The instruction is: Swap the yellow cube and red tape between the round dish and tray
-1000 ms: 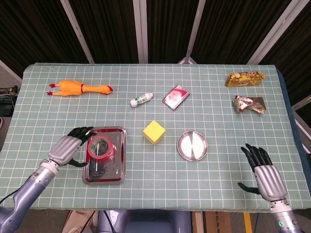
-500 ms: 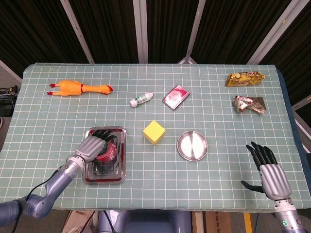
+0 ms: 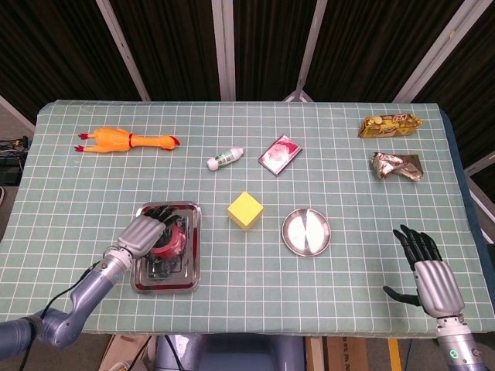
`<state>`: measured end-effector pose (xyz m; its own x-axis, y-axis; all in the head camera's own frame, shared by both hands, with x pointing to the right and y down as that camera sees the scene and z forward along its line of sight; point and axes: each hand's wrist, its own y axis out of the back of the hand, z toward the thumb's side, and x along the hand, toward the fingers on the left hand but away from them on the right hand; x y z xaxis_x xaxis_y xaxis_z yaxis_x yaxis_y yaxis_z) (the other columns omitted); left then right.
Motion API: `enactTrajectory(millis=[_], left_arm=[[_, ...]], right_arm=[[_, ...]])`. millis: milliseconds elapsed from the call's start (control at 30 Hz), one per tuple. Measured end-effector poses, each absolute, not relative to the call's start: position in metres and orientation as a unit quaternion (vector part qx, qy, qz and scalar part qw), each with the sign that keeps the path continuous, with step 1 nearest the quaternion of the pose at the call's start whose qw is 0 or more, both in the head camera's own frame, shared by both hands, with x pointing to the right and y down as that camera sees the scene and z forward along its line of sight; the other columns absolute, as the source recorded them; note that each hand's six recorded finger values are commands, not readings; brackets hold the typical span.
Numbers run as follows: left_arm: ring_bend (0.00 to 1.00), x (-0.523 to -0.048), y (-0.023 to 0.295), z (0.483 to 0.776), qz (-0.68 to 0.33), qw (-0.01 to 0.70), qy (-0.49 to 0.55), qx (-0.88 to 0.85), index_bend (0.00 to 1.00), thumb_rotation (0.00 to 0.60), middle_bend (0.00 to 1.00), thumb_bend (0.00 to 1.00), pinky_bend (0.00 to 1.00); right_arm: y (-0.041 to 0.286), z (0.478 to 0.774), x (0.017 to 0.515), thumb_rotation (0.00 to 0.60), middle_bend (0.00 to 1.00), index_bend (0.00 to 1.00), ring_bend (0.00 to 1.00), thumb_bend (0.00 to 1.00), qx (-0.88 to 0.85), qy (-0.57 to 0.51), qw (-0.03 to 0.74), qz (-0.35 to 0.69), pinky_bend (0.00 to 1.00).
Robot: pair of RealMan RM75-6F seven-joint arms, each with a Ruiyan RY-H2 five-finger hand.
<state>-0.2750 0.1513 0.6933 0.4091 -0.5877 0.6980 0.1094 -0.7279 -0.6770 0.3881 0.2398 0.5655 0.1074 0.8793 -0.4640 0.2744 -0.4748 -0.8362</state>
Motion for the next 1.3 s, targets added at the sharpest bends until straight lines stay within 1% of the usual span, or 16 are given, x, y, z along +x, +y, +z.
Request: enactTrajectory(millis=[133,267,333,400,467,500,667,800,900,1000,1133,1300], left_arm=[[0.03,-0.28,0.152,0.696,-0.53,0.335,0.149,-0.765,0.15,0.6,0.04,0.04,0.15],[0.05,-0.277,0.151,0.697,-0.526,0.339,0.149,-0.765,0.17,0.6,0.07,0.1,0.16],[0.1,-0.274,0.152,0.697,-0.521,0.34,0.148,-0.769,0.2,0.6,0.11,0.16,0.2],[0.18,-0.272,0.153,0.697,-0.517,0.34,0.146,-0.772,0.27,0.6,0.18,0.25,0.28],[0.22,-0.271,0.153,0.696,-0.513,0.344,0.146,-0.773,0.33,0.6,0.22,0.31,0.35],[0.23,-0.271,0.152,0.695,-0.511,0.348,0.146,-0.772,0.34,0.6,0.24,0.31,0.36],[0.23,-0.277,0.151,0.696,-0.511,0.375,0.148,-0.759,0.35,0.6,0.28,0.31,0.36],[0.23,-0.278,0.149,0.695,-0.511,0.368,0.156,-0.761,0.35,0.6,0.29,0.31,0.36],[0.23,-0.273,0.146,0.688,-0.498,0.359,0.173,-0.771,0.36,0.6,0.3,0.31,0.36],[0.23,-0.263,0.143,0.678,-0.468,0.359,0.193,-0.784,0.38,0.6,0.31,0.31,0.36],[0.23,-0.242,0.144,0.66,-0.408,0.351,0.217,-0.815,0.38,0.6,0.3,0.31,0.36],[0.23,-0.209,0.149,0.637,-0.343,0.346,0.214,-0.847,0.38,0.6,0.3,0.31,0.36]], right_arm=[[0.239,0.565,0.388,0.6,0.0,0.0,0.0,0.05,-0.685,-0.423,0.291,0.517,0.0],[0.239,0.566,0.388,0.6,0.0,0.0,0.0,0.05,-0.686,-0.424,0.287,0.517,0.0],[0.239,0.565,0.389,0.6,0.0,0.0,0.0,0.05,-0.685,-0.426,0.287,0.517,0.0],[0.238,0.565,0.389,0.6,0.0,0.0,0.0,0.05,-0.685,-0.428,0.286,0.516,0.0],[0.238,0.565,0.389,0.6,0.0,0.0,0.0,0.04,-0.686,-0.43,0.284,0.514,0.0],[0.238,0.565,0.389,0.6,0.0,0.0,0.0,0.05,-0.686,-0.432,0.283,0.513,0.0],[0.238,0.566,0.389,0.6,0.0,0.01,0.0,0.05,-0.688,-0.436,0.282,0.508,0.0],[0.237,0.566,0.39,0.6,0.0,0.01,0.01,0.05,-0.687,-0.439,0.281,0.507,0.0],[0.236,0.565,0.39,0.6,0.0,0.01,0.01,0.04,-0.685,-0.443,0.281,0.506,0.0],[0.236,0.566,0.392,0.6,0.0,0.01,0.01,0.04,-0.683,-0.444,0.28,0.507,0.0],[0.236,0.568,0.393,0.6,0.0,0.01,0.01,0.05,-0.682,-0.446,0.275,0.51,0.0],[0.234,0.567,0.395,0.6,0.0,0.01,0.01,0.04,-0.679,-0.451,0.273,0.51,0.0]])
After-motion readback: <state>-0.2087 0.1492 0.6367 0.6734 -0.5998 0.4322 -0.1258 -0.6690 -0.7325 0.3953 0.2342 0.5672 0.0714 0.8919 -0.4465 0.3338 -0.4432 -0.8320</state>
